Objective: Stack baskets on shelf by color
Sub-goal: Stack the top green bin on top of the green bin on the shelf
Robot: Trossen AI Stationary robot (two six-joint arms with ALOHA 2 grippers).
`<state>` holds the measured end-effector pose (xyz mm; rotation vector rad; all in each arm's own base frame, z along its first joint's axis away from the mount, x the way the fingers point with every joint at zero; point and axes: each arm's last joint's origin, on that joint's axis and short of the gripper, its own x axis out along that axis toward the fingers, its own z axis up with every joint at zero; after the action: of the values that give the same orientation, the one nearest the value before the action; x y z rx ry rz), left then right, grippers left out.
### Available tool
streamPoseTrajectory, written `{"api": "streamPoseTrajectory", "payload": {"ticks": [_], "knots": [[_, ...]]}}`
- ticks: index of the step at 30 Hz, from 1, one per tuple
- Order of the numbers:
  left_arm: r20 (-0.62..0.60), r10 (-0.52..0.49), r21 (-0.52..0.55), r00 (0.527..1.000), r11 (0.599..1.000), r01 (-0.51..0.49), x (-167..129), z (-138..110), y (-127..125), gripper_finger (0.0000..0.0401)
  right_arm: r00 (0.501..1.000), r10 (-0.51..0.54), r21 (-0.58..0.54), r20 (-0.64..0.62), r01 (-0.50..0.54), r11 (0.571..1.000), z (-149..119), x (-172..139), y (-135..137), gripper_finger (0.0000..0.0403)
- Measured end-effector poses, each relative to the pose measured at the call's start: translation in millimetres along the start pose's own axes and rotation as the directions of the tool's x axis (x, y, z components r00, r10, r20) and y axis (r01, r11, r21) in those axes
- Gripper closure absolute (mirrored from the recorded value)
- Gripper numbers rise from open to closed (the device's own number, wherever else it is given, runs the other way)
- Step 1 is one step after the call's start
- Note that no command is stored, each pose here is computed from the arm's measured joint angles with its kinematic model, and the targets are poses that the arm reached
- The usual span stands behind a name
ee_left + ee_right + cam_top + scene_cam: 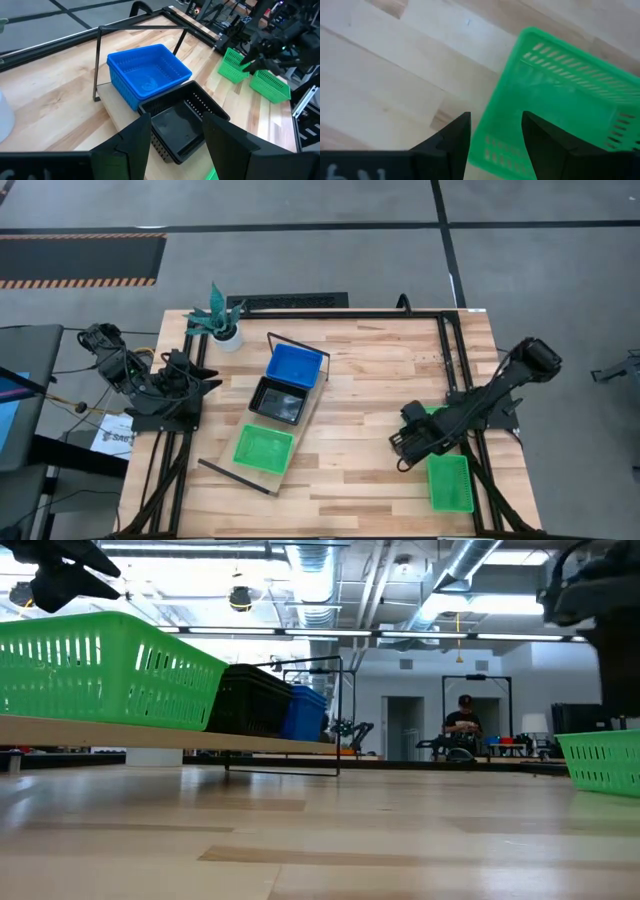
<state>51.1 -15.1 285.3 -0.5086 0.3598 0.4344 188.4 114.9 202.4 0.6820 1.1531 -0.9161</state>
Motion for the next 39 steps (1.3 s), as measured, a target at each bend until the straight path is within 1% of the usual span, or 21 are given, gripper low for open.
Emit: {"api": "streamPoseTrajectory", "payload": {"ticks": [2,7,10,13,16,19,20,22,25,28,30,31,32,34,36,39], "knots": [[0.0,0.0,-0.008,1.0,1.0,0.0,0,0,0,0.0232,1.0,-0.004,0.009,0.002,0.004,1.0,0,6,0,0.0203],[0.0,0.0,-0.012,1.0,1.0,0.0,0,0,0,0.0232,0.998,-0.07,0.013,0.007,0.07,0.997,2,22,1,0.0204],[0.001,0.0,-0.012,1.0,1.0,0.0,0,0,0,0.0232,0.995,-0.103,0.001,0.005,0.103,0.995,6,29,2,0.0214],[0.001,0.0,-0.012,1.0,1.0,0.0,0,0,0,0.0232,0.993,-0.116,0.002,-0.01,0.116,0.993,10,33,4,0.0241],[0.001,0.0,-0.012,1.0,1.0,0.0,0,0,0,0.0232,0.994,-0.106,-0.004,-0.021,0.106,0.994,14,35,5,0.0296],[0.001,0.0,-0.012,1.0,1.0,0.0,0,0,0,0.0232,0.998,-0.066,-0.034,-0.023,0.066,0.997,18,35,9,0.0373],[0.001,0.0,-0.011,1.0,1.0,0.0,0,0,0,0.0232,0.999,-0.048,-0.058,-0.024,0.047,0.997,18,35,11,0.0385],[0.001,0.0,-0.008,1.0,1.0,0.0,0,0,0,0.0232,0.999,-0.025,-0.088,-0.025,0.023,0.996,21,33,15,0.0385],[0.001,0.0,-0.003,1.0,1.0,0.0,0,0,0,0.0232,0.998,0.064,-0.146,0.012,-0.061,0.987,28,16,31,0.0392],[0.001,0.001,-0.002,1.0,1.0,-0.001,0,0,0,0.0232,0.983,0.157,-0.249,0.096,-0.129,0.96,35,-11,47,0.0395],[0.001,0.0,-0.002,1.0,1.0,0.0,0,0,0,0.0232,0.963,0.224,-0.313,0.153,-0.168,0.935,43,-31,57,0.0397],[0.001,0.001,-0.002,1.0,1.0,-0.001,0,0,0,0.0232,0.948,0.264,-0.363,0.18,-0.185,0.913,46,-41,63,0.0398],[0.001,0.001,-0.002,1.0,1.0,-0.001,0,0,0,0.0232,0.929,0.308,-0.441,0.206,-0.193,0.876,48,-51,68,0.0399],[0.001,0.001,-0.002,1.0,1.0,-0.001,0,0,0,0.0232,0.887,0.386,-0.612,0.255,-0.161,0.775,48,-69,77,0.0398],[0.001,0.001,-0.001,1.0,1.0,-0.001,0,0,0,0.0232,0.849,0.453,-0.757,0.273,-0.101,0.645,48,-81,84,0.0399],[0.001,0.001,-0.001,1.0,1.0,-0.001,0,0,0,0.0232,0.79,0.531,-0.892,0.307,0.044,0.449,48,-93,92,0.04]]}}
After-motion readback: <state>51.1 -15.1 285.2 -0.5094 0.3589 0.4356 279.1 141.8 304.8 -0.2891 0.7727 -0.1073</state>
